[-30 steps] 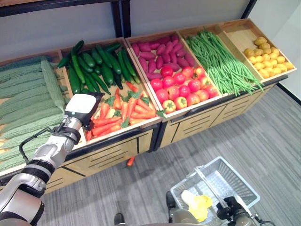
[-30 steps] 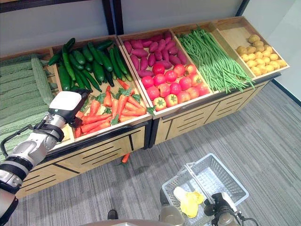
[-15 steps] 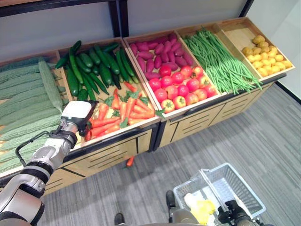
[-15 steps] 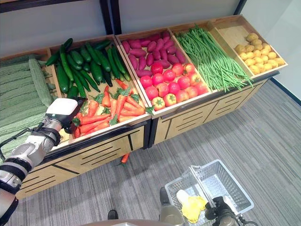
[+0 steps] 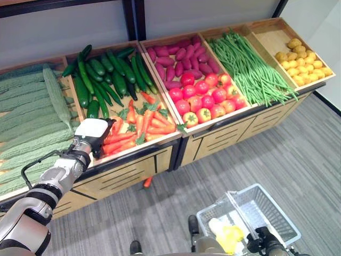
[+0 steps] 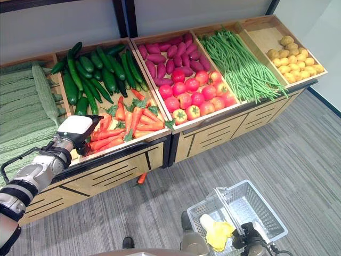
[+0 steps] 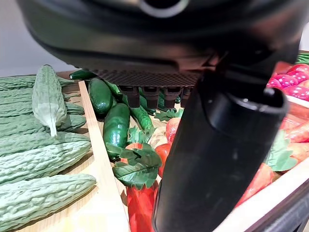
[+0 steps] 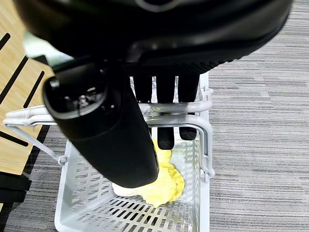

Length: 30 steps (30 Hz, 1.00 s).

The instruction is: Get the vegetables into the basket

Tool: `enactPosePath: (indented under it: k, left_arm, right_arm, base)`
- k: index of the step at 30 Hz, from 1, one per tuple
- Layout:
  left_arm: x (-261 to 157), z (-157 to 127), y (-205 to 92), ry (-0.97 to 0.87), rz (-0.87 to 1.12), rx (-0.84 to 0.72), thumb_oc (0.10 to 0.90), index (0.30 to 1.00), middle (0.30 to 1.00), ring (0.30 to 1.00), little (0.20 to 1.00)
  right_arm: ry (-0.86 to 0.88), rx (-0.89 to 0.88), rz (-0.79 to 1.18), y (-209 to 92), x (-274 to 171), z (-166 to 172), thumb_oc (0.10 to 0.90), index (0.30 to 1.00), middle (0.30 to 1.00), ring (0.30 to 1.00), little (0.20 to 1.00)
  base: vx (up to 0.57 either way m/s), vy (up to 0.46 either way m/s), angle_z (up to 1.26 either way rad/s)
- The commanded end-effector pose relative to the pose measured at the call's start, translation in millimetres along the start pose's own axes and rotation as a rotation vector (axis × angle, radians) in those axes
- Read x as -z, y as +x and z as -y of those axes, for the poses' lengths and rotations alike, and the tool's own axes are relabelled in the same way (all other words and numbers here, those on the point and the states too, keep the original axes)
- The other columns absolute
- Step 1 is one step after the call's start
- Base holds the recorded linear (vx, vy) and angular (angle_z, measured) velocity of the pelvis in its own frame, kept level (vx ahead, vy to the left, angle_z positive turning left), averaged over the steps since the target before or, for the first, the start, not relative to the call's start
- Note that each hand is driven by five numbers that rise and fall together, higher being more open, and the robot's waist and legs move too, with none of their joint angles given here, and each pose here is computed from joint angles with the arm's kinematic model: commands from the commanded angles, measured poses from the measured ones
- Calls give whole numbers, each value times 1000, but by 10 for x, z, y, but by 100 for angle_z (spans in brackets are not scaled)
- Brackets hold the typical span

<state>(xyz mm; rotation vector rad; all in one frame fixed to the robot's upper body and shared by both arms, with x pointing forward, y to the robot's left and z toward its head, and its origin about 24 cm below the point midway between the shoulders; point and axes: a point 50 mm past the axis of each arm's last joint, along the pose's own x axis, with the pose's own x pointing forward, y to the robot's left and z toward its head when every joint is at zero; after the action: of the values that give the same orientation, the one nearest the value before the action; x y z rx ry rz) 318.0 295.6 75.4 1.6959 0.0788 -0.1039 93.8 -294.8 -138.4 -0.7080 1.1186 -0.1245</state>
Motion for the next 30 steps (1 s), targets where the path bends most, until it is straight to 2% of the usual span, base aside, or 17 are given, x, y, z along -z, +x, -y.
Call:
enactPosePath:
  k: [1, 4, 5, 6, 7, 8, 11, 18, 23, 25, 29, 30]
  left_arm:
    - [212, -781, 172, 21, -66, -252, 900, 1000, 1000, 1000, 1000]
    - [253, -773, 154, 25, -80, -253, 900, 1000, 1000, 1000, 1000]
    - [262, -763, 148, 34, -83, -249, 804, 865, 865, 865, 865]
    - [262, -763, 148, 34, -83, -249, 804, 865, 865, 865, 865]
    - [283, -750, 139, 45, -87, -242, 637, 632, 632, 632, 632]
    - [282, -729, 138, 49, -87, -232, 400, 300, 300, 300, 300]
    - [293, -659, 134, 60, -92, -196, 400, 300, 300, 300, 300]
    - [277, -289, 112, 58, -126, -101, 400, 300, 300, 300, 300]
    - [266, -282, 119, 47, -132, -116, 400, 300, 300, 300, 300]
    - [254, -343, 121, 33, -125, -149, 400, 300, 300, 300, 300]
    - [119, -677, 18, -266, -96, -502, 400, 300, 300, 300, 300]
    - [124, -714, -20, -285, -90, -534, 400, 300, 300, 300, 300]
  right_arm:
    - [-4, 110, -7, 44, 25, 351, 400, 300, 300, 300, 300]
    - [-7, 106, -6, 40, 34, 338, 400, 300, 300, 300, 300]
    - [-14, 101, -7, 40, 33, 328, 400, 300, 300, 300, 300]
    - [-14, 101, -7, 40, 33, 328, 400, 300, 300, 300, 300]
    - [-14, 101, -1, 43, 18, 327, 400, 300, 300, 300, 300]
    - [-14, 102, -1, 44, 15, 333, 400, 300, 300, 300, 300]
    - [-16, 104, 1, 49, 3, 346, 400, 300, 300, 300, 300]
    - [-22, 103, 5, 44, 7, 329, 400, 300, 300, 300, 300]
    - [-20, 104, -3, 38, 34, 317, 400, 300, 300, 300, 300]
    - [-18, 101, -4, 35, 37, 301, 400, 300, 300, 300, 300]
    - [1, 92, 8, 28, 4, 218, 400, 300, 300, 300, 300]
    - [0, 87, 11, 27, -1, 206, 400, 300, 300, 300, 300]
  base:
    - [0, 0, 0]
    - [0, 0, 0]
    - [0, 0, 0]
    - [0, 0, 0]
    - [0, 0, 0]
    - [0, 0, 0]
    - [0, 0, 0]
    - [0, 0, 0]
    - [0, 0, 0]
    - [0, 0, 0]
    - [0, 0, 0]
    - [27, -5, 4]
